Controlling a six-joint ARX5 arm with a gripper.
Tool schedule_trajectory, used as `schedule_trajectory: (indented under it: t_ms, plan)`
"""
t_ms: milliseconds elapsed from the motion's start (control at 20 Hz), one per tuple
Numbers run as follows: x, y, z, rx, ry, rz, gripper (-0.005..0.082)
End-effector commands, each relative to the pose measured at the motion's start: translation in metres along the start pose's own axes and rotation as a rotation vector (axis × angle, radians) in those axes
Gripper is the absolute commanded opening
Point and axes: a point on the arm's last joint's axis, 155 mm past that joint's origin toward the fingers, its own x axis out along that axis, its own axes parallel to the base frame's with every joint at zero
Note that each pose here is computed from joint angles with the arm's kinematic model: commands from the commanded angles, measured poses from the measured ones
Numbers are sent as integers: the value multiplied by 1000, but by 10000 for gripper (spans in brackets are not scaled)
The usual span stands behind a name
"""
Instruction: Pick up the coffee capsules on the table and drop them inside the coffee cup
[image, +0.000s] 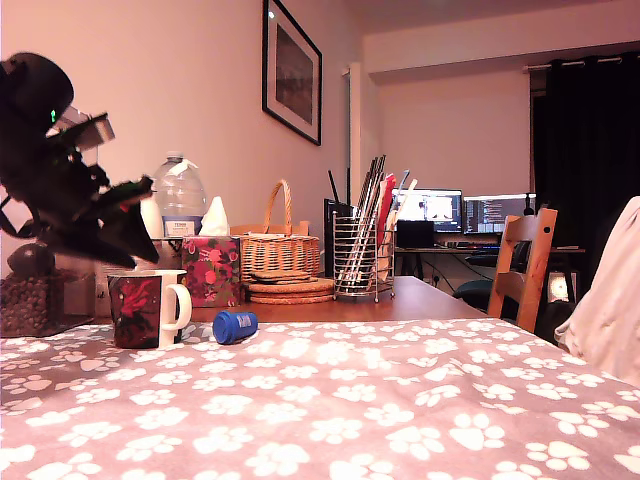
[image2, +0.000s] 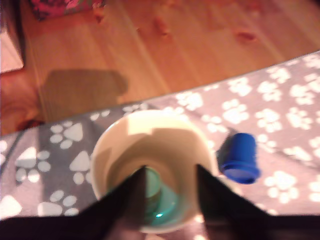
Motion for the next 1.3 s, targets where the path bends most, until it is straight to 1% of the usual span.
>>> schedule_trajectory:
  t_ms: [0,150,250,500,800,950,1250]
  plan:
    - [-16,-6,22,25,-56,-7,-22]
    - [-19,-19,21,26,-48,-60,-22]
    - [-17,-26,20,35,-45,-76,-22]
    - [-17,-52,20,74,-56,-121,-22]
    - [-20,-82,9,118,-80,-168,-22]
    - [-24,-92,6,140,-111,-176,-22]
    - [-24,-103,-5,143,-105,-185,-22]
